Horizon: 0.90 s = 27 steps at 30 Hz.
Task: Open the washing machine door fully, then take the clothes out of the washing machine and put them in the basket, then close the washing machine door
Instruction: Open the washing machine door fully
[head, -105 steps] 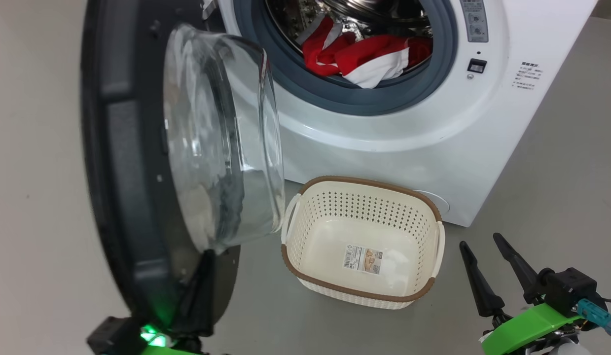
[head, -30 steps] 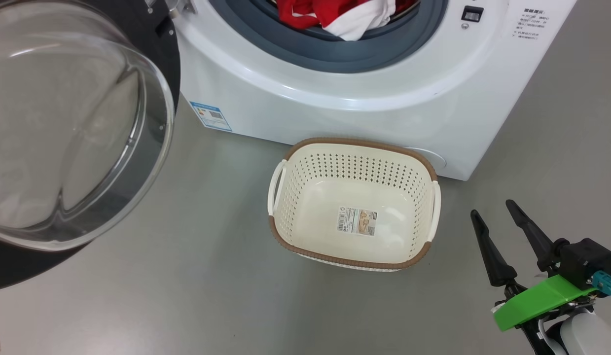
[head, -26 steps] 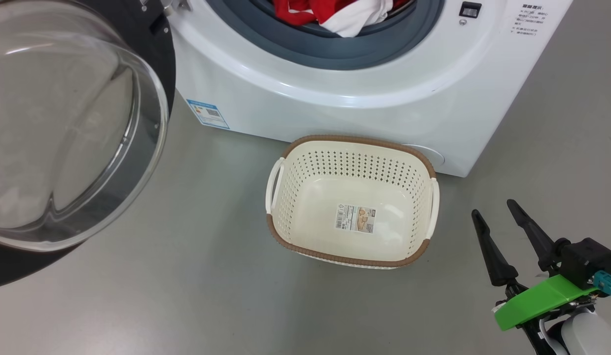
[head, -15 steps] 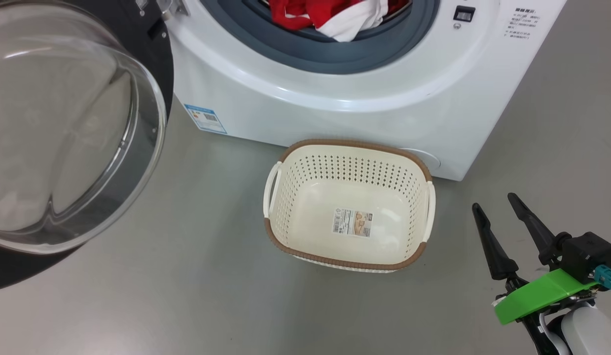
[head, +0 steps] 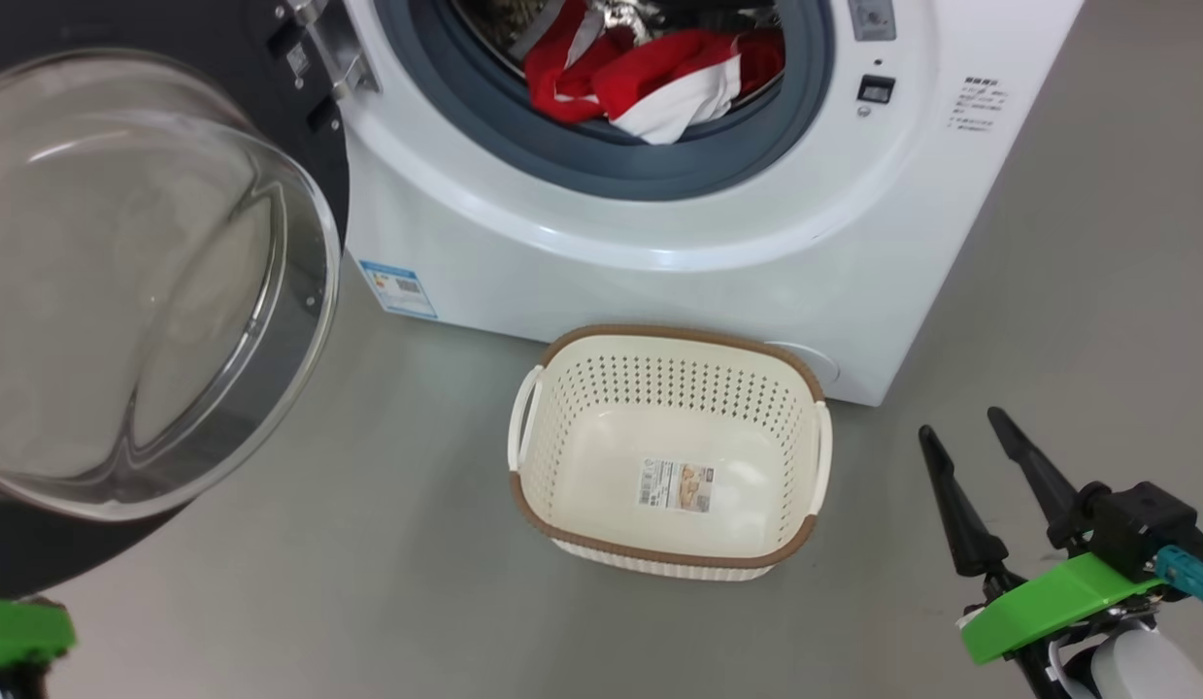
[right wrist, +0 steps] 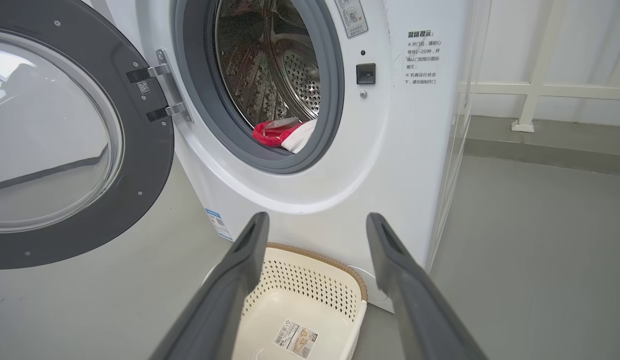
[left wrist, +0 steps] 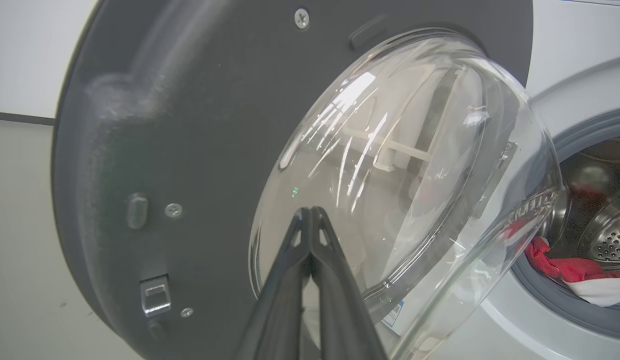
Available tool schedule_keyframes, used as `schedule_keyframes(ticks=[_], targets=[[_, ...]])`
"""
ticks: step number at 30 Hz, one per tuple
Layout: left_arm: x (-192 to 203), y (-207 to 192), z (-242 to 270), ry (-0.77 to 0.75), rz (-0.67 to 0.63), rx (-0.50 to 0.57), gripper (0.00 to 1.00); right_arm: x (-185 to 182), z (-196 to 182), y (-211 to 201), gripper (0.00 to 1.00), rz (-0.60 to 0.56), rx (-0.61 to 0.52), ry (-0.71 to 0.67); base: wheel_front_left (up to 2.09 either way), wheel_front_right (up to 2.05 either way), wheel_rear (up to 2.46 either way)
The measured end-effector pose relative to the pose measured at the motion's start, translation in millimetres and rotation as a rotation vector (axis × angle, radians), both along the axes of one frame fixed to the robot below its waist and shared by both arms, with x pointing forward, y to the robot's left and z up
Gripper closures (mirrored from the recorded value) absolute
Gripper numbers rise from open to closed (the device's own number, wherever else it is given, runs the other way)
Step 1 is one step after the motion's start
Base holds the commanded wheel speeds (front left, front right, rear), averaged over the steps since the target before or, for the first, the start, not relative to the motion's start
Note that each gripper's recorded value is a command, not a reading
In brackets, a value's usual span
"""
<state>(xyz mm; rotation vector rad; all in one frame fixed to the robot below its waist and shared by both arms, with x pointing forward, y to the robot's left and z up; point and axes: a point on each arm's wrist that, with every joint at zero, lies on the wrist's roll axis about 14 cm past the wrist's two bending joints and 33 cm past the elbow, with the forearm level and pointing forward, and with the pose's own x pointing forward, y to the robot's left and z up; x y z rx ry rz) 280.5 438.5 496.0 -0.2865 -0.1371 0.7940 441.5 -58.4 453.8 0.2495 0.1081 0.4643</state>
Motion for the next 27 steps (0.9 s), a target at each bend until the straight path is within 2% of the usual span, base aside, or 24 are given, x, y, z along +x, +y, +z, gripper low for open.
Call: schedule_keyframes(ticks=[4,6,8,10,11,12,13,14,15,27], targets=[[1.0,-19.6,-6.7,0.014,-0.057,0.000,1.00,-7.5,3.6,-5.6,0.00,-0.020,0.005,-0.002,0.00,0.00,0.00],[5.8,-32.1,-8.2,0.015,-0.096,0.002,0.94,-8.6,6.6,-10.4,0.00,-0.033,0.006,-0.008,0.00,0.00,0.00],[13.0,-46.7,-7.8,0.011,-0.148,0.006,0.69,-9.0,9.9,-15.7,0.00,-0.050,0.008,-0.015,0.00,0.00,0.00],[20.6,-62.8,-7.5,-0.003,-0.200,-0.001,0.53,-10.0,12.3,-21.7,0.00,-0.067,0.007,-0.021,0.00,0.00,0.00],[23.3,-70.4,-8.4,-0.007,-0.222,-0.008,0.49,-10.7,13.0,-24.5,0.00,-0.074,0.006,-0.022,0.00,0.00,0.00],[25.6,-77.3,-9.1,-0.013,-0.243,-0.015,0.32,-11.6,13.6,-27.5,0.00,-0.083,0.006,-0.023,0.00,0.00,0.00],[27.6,-84.0,-10.3,-0.012,-0.265,-0.018,0.24,-12.5,14.1,-30.5,0.00,-0.091,0.005,-0.024,0.00,0.00,0.00],[29.5,-90.3,-11.2,-0.011,-0.286,-0.019,0.06,-14.5,13.5,-33.8,0.00,-0.100,0.005,-0.022,0.00,0.00,0.00],[32.1,-96.6,-11.4,-0.016,-0.306,-0.024,0.00,-17.3,11.8,-37.8,0.00,-0.111,0.004,-0.016,0.00,0.00,0.00],[69.3,-162.8,-6.5,-0.031,-0.551,-0.012,0.00,-32.3,13.5,-93.4,0.00,-0.280,0.011,-0.011,0.00,0.00,0.00]])
